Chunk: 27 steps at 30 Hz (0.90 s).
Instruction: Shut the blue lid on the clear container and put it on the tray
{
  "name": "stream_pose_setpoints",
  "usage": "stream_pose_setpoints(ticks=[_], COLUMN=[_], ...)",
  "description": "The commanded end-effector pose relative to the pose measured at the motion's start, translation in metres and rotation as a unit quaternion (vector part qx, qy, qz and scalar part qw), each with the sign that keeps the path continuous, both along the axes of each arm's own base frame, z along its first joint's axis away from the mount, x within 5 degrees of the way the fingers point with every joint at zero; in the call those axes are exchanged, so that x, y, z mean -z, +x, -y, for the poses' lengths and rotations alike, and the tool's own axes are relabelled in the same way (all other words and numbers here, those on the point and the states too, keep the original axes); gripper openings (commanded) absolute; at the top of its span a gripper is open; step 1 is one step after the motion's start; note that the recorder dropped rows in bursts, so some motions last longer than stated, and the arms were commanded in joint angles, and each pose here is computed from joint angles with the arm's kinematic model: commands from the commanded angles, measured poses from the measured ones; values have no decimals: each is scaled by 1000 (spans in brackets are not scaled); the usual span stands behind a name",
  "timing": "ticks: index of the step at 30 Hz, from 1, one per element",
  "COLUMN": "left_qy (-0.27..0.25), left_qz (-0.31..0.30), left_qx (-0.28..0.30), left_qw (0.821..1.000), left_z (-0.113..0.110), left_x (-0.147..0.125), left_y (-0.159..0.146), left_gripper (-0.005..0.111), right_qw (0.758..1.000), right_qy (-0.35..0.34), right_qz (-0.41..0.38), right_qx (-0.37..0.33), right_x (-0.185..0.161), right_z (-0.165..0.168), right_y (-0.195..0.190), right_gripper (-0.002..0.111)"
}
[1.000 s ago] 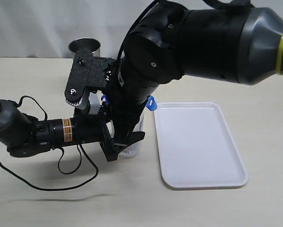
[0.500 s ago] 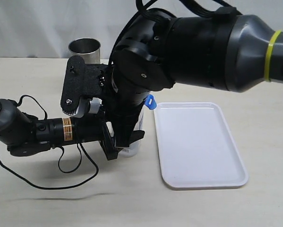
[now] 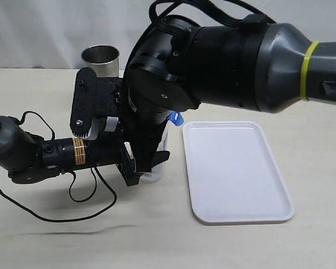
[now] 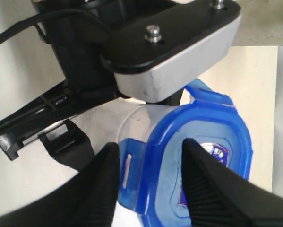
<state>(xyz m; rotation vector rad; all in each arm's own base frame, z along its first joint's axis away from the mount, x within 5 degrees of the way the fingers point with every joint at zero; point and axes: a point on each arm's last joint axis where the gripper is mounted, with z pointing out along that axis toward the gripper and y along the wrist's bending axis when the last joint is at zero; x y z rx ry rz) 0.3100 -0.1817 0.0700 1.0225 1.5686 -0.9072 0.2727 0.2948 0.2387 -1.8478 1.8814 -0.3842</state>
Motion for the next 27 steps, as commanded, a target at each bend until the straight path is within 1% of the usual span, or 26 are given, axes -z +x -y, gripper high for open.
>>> stream_pose_setpoints(ticks=[1, 4, 7, 9, 11, 13, 17, 23, 27], left_qy=[1, -1, -2, -2, -2, -3, -3, -3, -3], left_qz=[9, 9, 9, 9, 9, 9, 9, 9, 9], left_qx=[51, 51, 51, 51, 51, 51, 51, 49, 49], left_qw=[999, 999, 999, 999, 999, 999, 999, 999, 999], left_z=[5, 5, 5, 5, 5, 5, 5, 5, 5], left_x=[0, -1, -1, -1, -1, -1, -1, -1, -1], left_y=[-11, -11, -11, -11, -11, -11, -11, -11, -11], left_gripper=[0, 0, 0, 0, 0, 0, 0, 0, 0], right_qw=[993, 991, 992, 992, 992, 993, 994, 989, 977], right_qy=[-95, -110, -97, -92, -83, -69, -17, 82, 157], right_qz=[-53, -50, -59, -79, -87, -87, -79, -79, -93], right_qx=[49, 53, 53, 44, 44, 49, 68, 90, 112], right_x=[61, 67, 69, 70, 68, 61, 34, -10, -33], right_z=[20, 25, 24, 22, 21, 20, 16, 14, 21], right_y=[2, 0, -1, -5, -7, -7, -8, -13, -14], right_gripper=[27, 25, 25, 26, 30, 37, 47, 48, 48])
